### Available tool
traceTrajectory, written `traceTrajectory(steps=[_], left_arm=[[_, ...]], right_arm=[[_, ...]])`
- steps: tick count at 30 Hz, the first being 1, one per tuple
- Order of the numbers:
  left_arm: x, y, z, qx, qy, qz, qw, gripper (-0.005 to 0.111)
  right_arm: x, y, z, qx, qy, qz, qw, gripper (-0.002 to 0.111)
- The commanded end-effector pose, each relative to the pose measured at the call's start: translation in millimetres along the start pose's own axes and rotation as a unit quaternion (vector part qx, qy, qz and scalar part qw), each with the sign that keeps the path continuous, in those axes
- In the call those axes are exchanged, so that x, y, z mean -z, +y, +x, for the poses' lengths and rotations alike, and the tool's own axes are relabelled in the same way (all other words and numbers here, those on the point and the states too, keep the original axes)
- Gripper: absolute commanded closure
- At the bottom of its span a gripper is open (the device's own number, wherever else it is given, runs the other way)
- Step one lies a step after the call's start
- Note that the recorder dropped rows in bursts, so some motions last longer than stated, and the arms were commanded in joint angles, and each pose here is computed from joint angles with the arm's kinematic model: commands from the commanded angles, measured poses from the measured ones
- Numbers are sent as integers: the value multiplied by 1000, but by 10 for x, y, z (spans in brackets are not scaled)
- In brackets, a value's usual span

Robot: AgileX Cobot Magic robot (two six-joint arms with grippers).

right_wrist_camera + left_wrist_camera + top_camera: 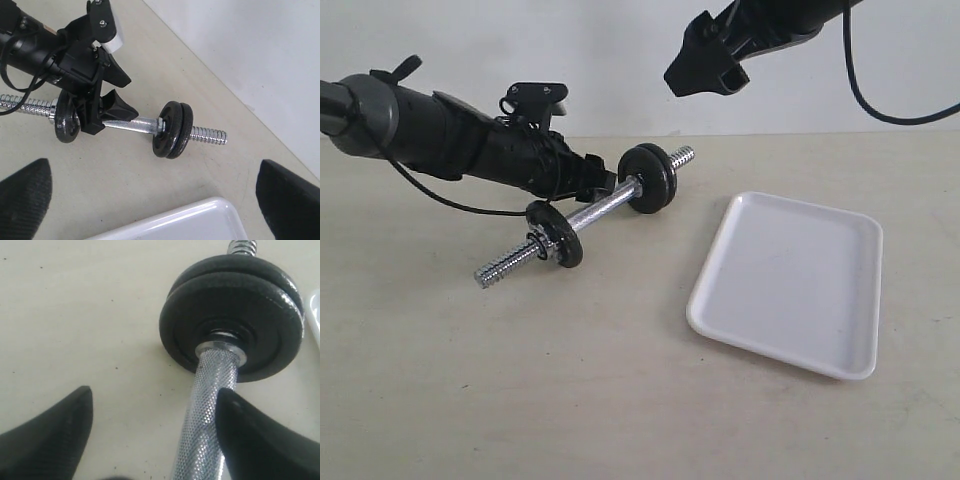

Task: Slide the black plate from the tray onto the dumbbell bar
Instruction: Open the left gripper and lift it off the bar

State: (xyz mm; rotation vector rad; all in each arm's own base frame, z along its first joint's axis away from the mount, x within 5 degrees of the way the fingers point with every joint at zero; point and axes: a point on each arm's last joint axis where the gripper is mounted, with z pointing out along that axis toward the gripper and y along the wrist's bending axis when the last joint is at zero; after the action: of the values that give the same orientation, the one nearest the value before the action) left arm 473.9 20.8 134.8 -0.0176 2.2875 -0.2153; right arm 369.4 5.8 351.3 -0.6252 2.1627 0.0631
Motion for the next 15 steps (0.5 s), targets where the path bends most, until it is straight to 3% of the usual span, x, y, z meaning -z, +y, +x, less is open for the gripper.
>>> traceTrajectory(steps=[1, 8, 15], left_arm=[[204, -31, -200, -3, -31, -7, 999, 42], [410, -63, -393, -27, -63, -17, 997, 42], [425, -86, -399, -29, -62, -6, 998, 42]], right_arm=[[61, -9, -42, 6, -12, 9, 1000, 5], [61, -9, -42, 6, -12, 9, 1000, 5], [61, -9, -42, 6, -12, 9, 1000, 5]])
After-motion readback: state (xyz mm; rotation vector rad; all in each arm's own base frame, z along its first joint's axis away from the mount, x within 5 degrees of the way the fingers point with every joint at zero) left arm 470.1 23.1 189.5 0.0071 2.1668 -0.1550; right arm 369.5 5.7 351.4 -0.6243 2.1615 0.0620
